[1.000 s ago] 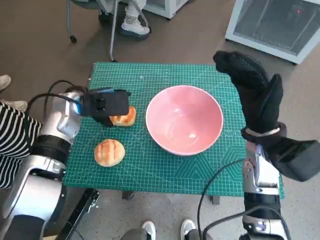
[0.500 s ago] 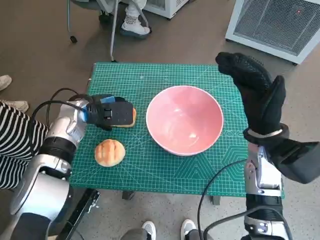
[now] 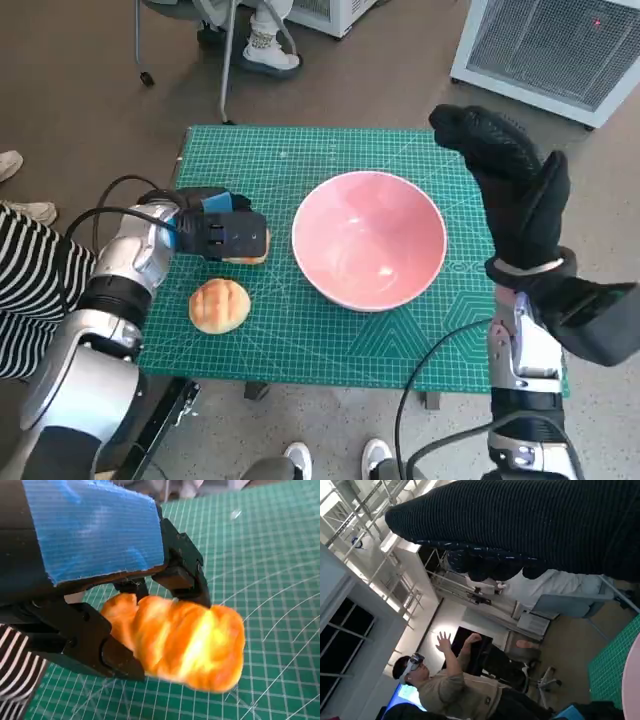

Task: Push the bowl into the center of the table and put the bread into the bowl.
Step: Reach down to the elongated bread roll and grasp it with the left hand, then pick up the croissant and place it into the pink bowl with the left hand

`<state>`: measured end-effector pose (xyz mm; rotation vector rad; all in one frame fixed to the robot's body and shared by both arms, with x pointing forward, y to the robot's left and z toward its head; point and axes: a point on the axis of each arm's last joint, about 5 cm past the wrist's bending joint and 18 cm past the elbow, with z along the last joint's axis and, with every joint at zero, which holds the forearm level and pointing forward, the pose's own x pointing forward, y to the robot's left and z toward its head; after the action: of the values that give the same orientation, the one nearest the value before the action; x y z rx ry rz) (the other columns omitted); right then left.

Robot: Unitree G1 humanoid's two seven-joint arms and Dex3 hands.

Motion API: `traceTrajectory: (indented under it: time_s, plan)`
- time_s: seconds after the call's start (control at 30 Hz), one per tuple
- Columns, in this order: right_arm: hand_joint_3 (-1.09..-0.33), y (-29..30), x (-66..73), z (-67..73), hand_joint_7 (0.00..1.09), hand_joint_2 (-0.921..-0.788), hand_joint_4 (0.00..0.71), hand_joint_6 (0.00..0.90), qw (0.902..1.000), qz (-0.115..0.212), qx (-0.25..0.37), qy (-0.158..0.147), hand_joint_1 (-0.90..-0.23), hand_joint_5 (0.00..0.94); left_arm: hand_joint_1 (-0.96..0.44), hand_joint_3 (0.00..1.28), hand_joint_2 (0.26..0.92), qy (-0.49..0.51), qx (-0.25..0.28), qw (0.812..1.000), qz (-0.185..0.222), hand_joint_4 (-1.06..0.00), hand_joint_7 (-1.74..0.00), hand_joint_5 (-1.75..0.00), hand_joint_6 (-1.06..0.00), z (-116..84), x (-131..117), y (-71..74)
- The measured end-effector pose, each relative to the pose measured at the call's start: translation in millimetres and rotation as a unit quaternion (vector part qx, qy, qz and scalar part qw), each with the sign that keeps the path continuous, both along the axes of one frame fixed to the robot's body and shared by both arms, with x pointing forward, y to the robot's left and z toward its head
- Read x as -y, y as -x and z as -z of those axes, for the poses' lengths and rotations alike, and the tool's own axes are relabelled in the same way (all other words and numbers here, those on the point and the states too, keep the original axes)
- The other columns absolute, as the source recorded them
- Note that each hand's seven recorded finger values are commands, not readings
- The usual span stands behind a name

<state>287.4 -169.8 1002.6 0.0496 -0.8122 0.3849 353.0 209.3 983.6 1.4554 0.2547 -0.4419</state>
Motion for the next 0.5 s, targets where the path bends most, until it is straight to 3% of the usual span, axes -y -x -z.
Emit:
traceTrajectory:
  time_s: [0.5]
  plan:
    - [-0.709, -0.5, -0.9, 1.8, 0.61, -0.921, 0.165, 0.009, 1.0000, -0.002, -0.003, -0.001, -0.729, 0.000, 0.00, 0.06, 0.920, 0.040, 0.065, 0.997, 0.018, -0.68, -1.10, -1.20, -0.66, -2.0, -9.5, 3.5]
